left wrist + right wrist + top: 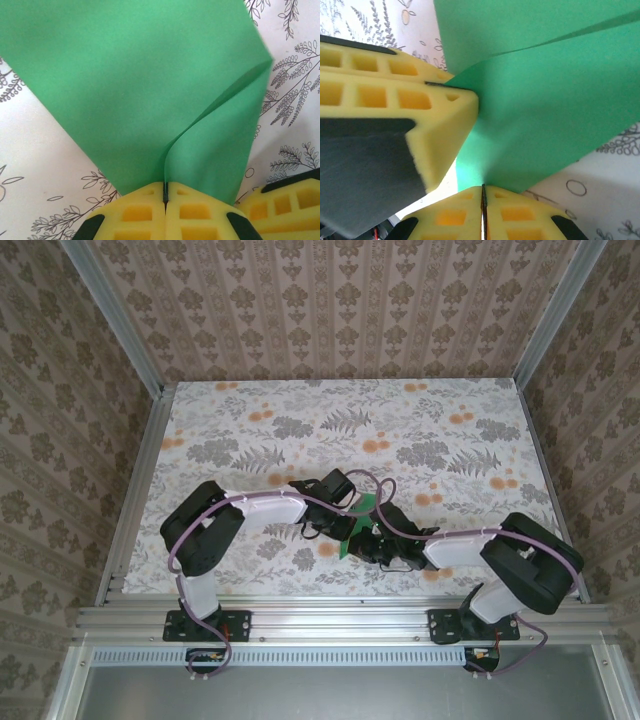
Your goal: Fold a paper plane with a square sheet of paper (pick it up from the middle)
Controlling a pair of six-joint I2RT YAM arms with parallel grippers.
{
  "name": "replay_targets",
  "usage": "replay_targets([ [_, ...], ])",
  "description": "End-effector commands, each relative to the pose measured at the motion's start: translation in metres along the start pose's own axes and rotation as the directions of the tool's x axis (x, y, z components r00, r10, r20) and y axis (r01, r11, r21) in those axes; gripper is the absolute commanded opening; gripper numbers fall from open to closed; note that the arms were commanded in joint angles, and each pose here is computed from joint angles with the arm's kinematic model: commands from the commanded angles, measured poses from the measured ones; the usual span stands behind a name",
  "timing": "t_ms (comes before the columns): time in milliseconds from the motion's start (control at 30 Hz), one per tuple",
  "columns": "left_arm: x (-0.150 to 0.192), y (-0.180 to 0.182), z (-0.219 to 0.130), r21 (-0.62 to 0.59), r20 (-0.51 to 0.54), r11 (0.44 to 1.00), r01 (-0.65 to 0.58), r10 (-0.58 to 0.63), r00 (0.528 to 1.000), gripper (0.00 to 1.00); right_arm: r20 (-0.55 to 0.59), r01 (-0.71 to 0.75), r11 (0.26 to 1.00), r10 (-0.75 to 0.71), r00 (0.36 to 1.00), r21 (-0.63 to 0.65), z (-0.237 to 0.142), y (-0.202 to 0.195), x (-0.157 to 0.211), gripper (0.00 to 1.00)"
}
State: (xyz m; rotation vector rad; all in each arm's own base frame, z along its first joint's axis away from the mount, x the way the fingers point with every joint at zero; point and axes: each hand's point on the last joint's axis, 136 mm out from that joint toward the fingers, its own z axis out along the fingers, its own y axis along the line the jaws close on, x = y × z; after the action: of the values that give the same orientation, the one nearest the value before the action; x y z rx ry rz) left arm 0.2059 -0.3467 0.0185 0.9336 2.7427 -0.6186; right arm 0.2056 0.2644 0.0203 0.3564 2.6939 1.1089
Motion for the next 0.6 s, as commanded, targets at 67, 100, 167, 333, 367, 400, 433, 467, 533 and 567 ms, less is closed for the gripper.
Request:
replay_targets([
  [67,0.036,0.030,0.016,-0.096,-0.109,0.994,0.048,-0.059,0.992,0.00,0.034,-0.003,1.000,0.003,0.999,-0.027,-0.006,0.015,-0.004,0.10],
  [100,0.036,0.030,0.016,-0.097,-0.111,0.994,0.049,-0.059,0.992,0.00,0.032,-0.004,1.000,0.005,0.999,-0.030,-0.004,0.016,-0.003,0.11],
  [167,0.035,0.030,0.016,-0.095,-0.108,0.994,0.050,-0.060,0.992,0.00,0.020,-0.007,0.999,0.008,1.000,-0.044,0.001,0.018,0.000,0.10],
  [333,0.035,0.030,0.015,-0.093,-0.108,0.994,0.052,-0.062,0.992,0.00,-0.001,-0.018,1.000,0.018,1.000,-0.025,0.014,0.011,0.006,0.10],
  [367,0.035,0.031,0.015,-0.094,-0.108,0.994,0.052,-0.062,0.992,0.00,0.001,-0.023,1.000,0.023,1.000,-0.004,0.015,0.005,0.006,0.10],
  [400,0.034,0.031,0.015,-0.093,-0.106,0.994,0.055,-0.065,0.992,0.00,0.003,-0.026,0.999,0.026,1.000,0.022,0.015,-0.002,0.007,0.10],
  [433,0.035,0.031,0.015,-0.093,-0.107,0.994,0.053,-0.063,0.992,0.00,0.005,-0.028,0.999,0.028,1.000,0.041,0.014,-0.006,0.007,0.10],
  [467,0.034,0.031,0.015,-0.092,-0.106,0.994,0.053,-0.063,0.992,0.00,0.009,-0.023,0.998,0.023,1.000,0.055,0.013,-0.008,0.007,0.10],
  [533,0.034,0.031,0.015,-0.092,-0.104,0.994,0.055,-0.065,0.992,0.00,0.012,-0.013,0.999,0.012,1.000,0.041,0.008,-0.004,0.007,0.10],
  [567,0.034,0.031,0.015,-0.091,-0.105,0.994,0.055,-0.065,0.992,0.00,0.018,-0.007,1.000,0.006,1.000,0.020,0.005,0.002,0.005,0.10],
])
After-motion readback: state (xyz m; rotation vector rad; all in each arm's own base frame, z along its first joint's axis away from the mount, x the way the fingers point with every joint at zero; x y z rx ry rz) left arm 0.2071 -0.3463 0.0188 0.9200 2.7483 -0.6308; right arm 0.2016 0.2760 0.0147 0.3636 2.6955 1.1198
